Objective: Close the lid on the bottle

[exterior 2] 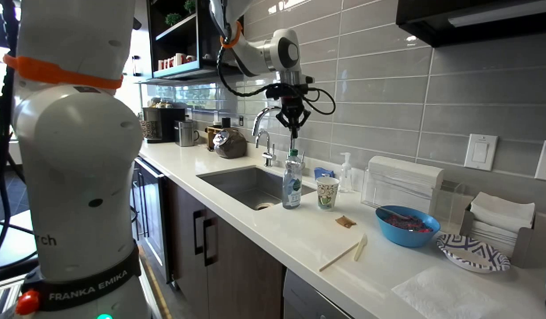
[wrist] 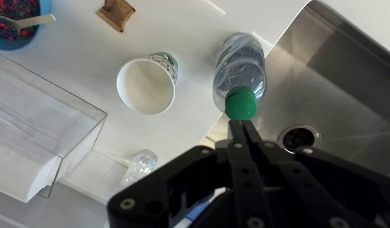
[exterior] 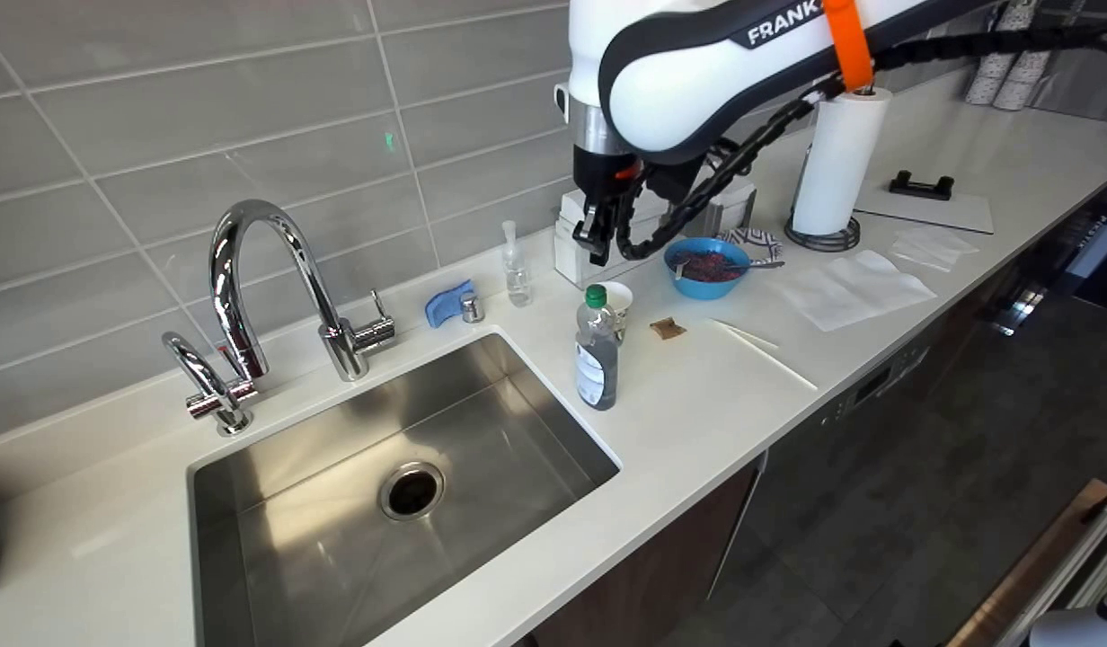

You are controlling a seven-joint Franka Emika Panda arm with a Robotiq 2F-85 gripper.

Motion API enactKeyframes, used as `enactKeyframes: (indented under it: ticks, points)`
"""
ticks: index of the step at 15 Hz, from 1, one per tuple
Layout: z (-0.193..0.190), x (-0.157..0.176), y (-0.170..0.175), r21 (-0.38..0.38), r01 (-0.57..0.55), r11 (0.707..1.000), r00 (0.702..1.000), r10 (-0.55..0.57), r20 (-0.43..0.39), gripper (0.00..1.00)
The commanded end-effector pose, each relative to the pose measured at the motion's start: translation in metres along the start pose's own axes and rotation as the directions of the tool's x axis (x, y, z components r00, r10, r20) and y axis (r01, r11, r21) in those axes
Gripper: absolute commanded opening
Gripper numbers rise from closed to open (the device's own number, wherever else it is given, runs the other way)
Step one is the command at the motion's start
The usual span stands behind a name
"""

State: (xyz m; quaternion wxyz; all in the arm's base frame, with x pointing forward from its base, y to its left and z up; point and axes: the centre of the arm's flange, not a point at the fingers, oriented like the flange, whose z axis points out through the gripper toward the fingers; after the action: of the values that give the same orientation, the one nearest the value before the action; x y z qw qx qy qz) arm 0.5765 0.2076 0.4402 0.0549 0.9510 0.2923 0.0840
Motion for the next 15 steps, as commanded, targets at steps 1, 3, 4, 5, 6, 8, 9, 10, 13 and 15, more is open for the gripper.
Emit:
enactKeyframes:
  ticks: [1,3,4,5,6,8,9,10,13,15]
  points:
    - [-0.039,-0.008,0.004,0.042,-0.003,0.999,0.999,0.002,0.039,0.36]
    - [-0.061,-0.013,0.007,0.074,-0.017,0.997,0.999,0.014,0.043,0.51]
    - [-0.071,-0.018,0.009,0.103,-0.029,0.994,0.999,0.024,0.041,0.60]
    - [-0.080,-0.021,0.011,0.126,-0.042,0.991,0.999,0.038,0.035,0.66]
    - [-0.087,-0.024,0.013,0.159,-0.060,0.985,0.998,0.056,0.030,0.73]
    - [-0.099,-0.034,0.018,0.197,-0.107,0.975,0.994,0.104,0.027,0.88]
    - [-0.103,-0.039,0.022,0.211,-0.132,0.969,0.991,0.128,0.031,0.97]
    - [-0.106,-0.043,0.026,0.195,-0.165,0.967,0.986,0.163,0.026,0.99]
    - [-0.108,-0.036,0.034,0.165,-0.158,0.974,0.987,0.159,0.005,1.00]
    - [-0.113,-0.041,0.042,0.160,-0.175,0.971,0.984,0.178,0.000,1.00]
